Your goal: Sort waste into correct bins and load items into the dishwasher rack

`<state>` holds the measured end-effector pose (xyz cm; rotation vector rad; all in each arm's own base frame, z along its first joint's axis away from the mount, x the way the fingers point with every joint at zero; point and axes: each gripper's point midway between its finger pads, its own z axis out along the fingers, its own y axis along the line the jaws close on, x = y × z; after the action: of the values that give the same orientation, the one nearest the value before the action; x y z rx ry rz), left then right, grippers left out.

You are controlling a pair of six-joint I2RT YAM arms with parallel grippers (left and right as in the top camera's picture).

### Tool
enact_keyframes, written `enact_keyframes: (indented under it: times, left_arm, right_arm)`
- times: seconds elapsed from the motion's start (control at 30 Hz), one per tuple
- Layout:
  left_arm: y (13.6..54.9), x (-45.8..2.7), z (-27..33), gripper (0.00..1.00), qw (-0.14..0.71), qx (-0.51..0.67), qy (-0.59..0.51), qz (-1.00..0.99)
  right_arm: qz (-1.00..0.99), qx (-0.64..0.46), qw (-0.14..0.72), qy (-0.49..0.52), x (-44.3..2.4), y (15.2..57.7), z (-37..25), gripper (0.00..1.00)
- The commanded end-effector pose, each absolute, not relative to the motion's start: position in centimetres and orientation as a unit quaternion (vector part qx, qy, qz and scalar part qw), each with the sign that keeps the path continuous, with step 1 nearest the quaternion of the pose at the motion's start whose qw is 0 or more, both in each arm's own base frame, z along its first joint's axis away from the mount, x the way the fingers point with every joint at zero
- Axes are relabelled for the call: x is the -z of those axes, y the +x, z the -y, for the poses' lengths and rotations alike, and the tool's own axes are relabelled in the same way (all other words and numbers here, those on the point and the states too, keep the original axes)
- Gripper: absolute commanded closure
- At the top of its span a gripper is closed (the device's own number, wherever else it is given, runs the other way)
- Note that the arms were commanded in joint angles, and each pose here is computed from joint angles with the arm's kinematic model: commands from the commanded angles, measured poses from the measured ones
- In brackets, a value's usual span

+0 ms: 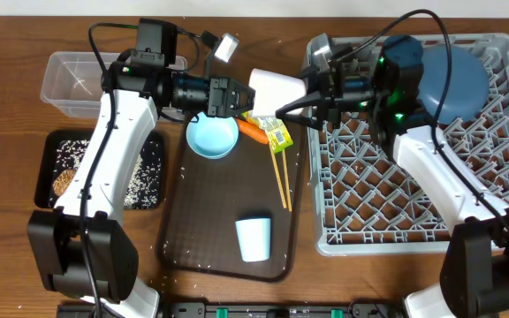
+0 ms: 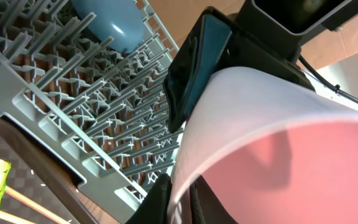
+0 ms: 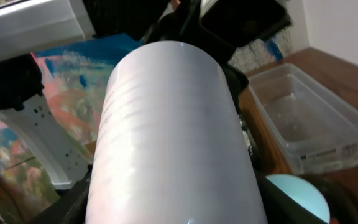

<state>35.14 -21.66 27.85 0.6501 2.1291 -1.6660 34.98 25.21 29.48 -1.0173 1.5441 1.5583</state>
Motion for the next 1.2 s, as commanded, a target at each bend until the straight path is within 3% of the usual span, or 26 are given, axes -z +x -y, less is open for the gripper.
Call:
enact_keyframes:
  times: [0.0,0.37,0.67,0.93,1.17]
  left_arm:
    - [35.1,-27.9,21.4,0.88,0.182,0.590,0.230,-0.752]
    - [35.4,-27.5,21.3,0.88,0.186,0.577,0.228,-0.762]
    - [37.4,-24.1,19.8,0.88,0.197,0.480,0.198,-0.832]
    - [38.8,-20.5,16.9,0.87,0.197,0.359,0.164,-0.897]
    - [39.5,-19.2,15.3,0.87,0.201,0.303,0.150,-0.919]
  right_arm:
    - [-0.631,-0.577,0.384,-0.349,-28.8,37.7,-22.5,0.83]
    - [-0.671,-0.560,0.381,-0.302,-26.9,39.3,-19.2,0.85]
    - [-0.742,-0.520,0.378,-0.188,-24.7,42.4,-15.9,0.85]
    - [-0.823,-0.439,0.352,-0.077,-20.3,44.1,-13.1,0.82]
    - [-0.883,-0.325,0.338,-0.024,-19.3,44.1,-9.9,0.77]
